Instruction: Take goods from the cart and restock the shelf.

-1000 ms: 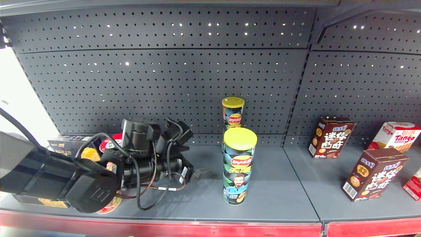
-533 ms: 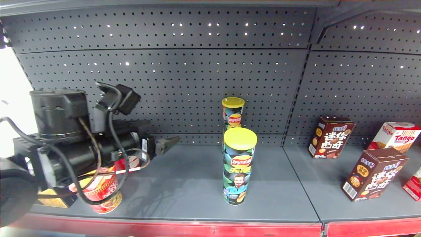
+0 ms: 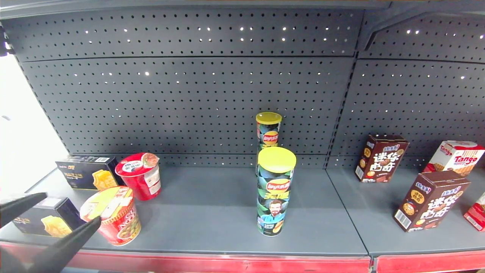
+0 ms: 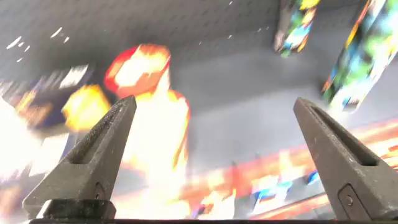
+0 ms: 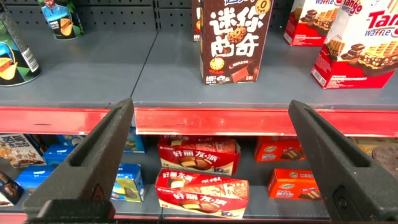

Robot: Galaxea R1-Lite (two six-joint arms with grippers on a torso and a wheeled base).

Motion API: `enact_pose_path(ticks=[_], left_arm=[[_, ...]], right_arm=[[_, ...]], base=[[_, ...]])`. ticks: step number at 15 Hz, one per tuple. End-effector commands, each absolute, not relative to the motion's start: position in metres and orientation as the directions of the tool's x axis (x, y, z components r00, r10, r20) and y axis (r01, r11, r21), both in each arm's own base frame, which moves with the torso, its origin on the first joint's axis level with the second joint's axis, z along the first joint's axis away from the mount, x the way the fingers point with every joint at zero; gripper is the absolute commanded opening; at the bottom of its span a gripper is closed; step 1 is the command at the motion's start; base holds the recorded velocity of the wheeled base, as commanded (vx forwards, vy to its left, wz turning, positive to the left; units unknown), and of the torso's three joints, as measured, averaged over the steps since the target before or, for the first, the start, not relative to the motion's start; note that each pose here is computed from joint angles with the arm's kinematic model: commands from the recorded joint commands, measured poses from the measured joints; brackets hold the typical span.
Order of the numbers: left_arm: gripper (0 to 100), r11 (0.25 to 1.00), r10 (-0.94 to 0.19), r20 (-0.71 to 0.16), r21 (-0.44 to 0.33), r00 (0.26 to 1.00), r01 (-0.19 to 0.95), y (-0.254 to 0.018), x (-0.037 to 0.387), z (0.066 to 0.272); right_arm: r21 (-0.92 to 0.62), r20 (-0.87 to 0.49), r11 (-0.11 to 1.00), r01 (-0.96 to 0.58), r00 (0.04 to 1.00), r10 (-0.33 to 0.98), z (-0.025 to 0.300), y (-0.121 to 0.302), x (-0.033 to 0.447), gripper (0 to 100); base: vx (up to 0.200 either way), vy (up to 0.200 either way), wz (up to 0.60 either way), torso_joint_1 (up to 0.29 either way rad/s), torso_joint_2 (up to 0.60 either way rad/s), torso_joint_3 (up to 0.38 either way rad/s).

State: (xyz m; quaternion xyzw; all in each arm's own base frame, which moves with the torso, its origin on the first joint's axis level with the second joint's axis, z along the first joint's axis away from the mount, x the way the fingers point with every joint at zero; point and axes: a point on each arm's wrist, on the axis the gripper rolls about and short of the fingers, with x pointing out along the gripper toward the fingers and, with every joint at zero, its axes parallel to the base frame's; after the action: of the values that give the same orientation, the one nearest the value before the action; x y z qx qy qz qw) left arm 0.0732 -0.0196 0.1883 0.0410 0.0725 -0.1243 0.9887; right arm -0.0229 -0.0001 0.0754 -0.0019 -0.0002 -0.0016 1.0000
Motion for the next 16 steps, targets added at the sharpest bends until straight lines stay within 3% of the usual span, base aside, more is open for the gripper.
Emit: enact_pose_path(ticks=[1, 2, 4, 12, 16], left_arm=[[100, 0.993, -0.1, -0.113, 0.049, 0.988, 0.106, 0.0, 0.003, 0.109], [100, 0.996, -0.082, -0.096, 0.034, 0.992, 0.086, 0.0, -0.004, 0.091], [100, 0.998, -0.063, -0.087, 0.004, 0.994, 0.063, 0.0, -0.012, 0.083], [100, 0.993, 0.118, -0.003, -0.009, 0.993, -0.118, 0.002, -0.02, 0.082], [100, 0.996, 0.084, 0.014, -0.041, 0.996, -0.084, 0.002, -0.023, 0.077]], right_arm=[[-0.005, 0.0, 1.0, 0.003, 1.0, -0.003, 0.075, 0.0, -0.023, 100], [-0.003, 0.0, 1.0, 0.003, 1.0, -0.003, 0.075, 0.0, -0.023, 100], [-0.005, 0.0, 1.0, 0.003, 1.0, -0.003, 0.075, 0.0, -0.023, 100], [-0.005, -0.002, 1.0, 0.003, 1.0, -0.003, 0.075, 0.0, -0.023, 100], [-0.003, 0.0, 1.0, 0.003, 1.0, -0.003, 0.075, 0.0, -0.023, 100]], base=[[0.0, 0.0, 0.0, 0.0, 0.0, 0.0], [0.0, 0.0, 0.0, 0.0, 0.0, 0.0], [0.0, 0.0, 0.0, 0.0, 0.0, 0.0], [0.0, 0.0, 0.0, 0.0, 0.0, 0.0], [0.0, 0.0, 0.0, 0.0, 0.0, 0.0]])
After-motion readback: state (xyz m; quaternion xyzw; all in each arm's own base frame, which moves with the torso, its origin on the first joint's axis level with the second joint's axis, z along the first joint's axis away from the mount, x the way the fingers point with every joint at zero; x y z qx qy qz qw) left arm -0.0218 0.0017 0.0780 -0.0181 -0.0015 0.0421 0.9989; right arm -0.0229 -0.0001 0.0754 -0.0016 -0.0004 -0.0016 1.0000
